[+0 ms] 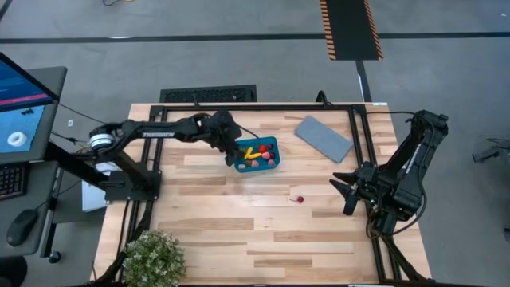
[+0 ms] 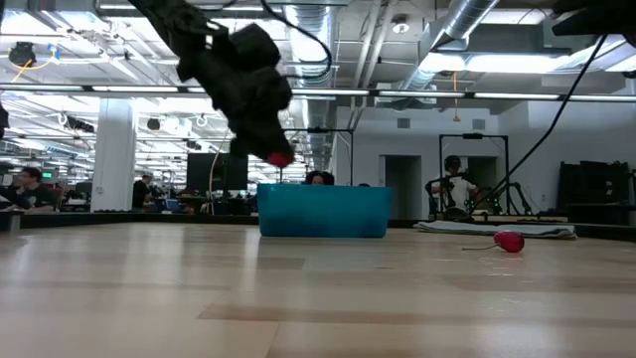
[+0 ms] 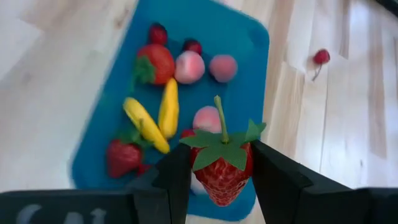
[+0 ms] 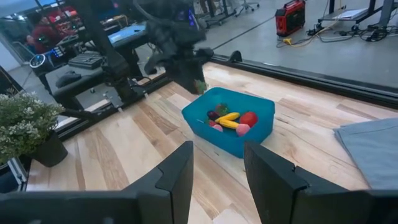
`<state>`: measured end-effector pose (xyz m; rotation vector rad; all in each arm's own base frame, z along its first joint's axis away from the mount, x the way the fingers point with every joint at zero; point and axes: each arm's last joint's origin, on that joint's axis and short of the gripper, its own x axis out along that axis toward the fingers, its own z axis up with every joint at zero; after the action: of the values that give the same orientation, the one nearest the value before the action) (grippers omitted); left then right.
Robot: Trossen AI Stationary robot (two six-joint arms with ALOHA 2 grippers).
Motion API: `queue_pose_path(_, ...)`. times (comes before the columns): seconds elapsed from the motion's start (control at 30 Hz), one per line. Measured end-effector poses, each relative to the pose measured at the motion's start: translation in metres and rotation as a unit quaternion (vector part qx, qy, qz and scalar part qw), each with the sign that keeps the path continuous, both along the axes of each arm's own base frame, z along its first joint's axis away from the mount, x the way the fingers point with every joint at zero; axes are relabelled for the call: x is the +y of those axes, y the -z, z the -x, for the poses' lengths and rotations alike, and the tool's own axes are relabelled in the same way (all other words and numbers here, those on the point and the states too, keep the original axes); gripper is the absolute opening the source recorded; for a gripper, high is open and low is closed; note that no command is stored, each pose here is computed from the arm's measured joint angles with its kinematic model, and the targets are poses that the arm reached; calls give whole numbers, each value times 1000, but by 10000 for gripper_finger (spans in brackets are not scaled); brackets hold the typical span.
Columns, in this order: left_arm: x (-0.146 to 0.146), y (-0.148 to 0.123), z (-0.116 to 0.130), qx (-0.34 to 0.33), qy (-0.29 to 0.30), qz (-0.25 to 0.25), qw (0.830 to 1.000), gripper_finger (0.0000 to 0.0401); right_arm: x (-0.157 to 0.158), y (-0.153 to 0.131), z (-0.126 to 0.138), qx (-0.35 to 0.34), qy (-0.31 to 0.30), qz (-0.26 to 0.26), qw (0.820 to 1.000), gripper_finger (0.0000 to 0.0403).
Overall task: Pick and placing Produce into tupperware
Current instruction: Put the red strawberry into the blue bin, then put the red cherry into the blue bin
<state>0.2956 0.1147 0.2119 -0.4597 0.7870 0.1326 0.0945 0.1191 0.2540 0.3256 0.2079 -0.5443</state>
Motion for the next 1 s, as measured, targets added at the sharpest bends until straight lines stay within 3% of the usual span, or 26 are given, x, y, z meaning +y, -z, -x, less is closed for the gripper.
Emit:
queue_pose_path(0.13, 2, 13, -10, -4, 6, 21, 1000, 132, 0, 0, 0, 0, 0, 0, 1000, 163)
queue_pose_path(0.33, -2, 10, -18, -28, 0, -10, 1000, 139, 0, 0, 0, 1, 0, -2, 1000, 163)
queue_pose_path(0.47, -2, 12, -16, -6, -18, -26, 999, 159, 0, 0, 0, 2, 0, -1, 1000, 163)
queue_pose_path(0.63, -9, 10, -21, -26, 26, -44, 998, 195, 0, 0, 0, 2, 0, 0, 1000, 163)
queue_pose_path(0.8, -14, 9, -25, -31, 30, -88, 995, 231, 0, 0, 0, 2, 0, -1, 1000, 163)
queue_pose_path(1.0, -16, 10, -25, -26, 29, -85, 996, 244, 0, 0, 0, 1, 1, -2, 1000, 163)
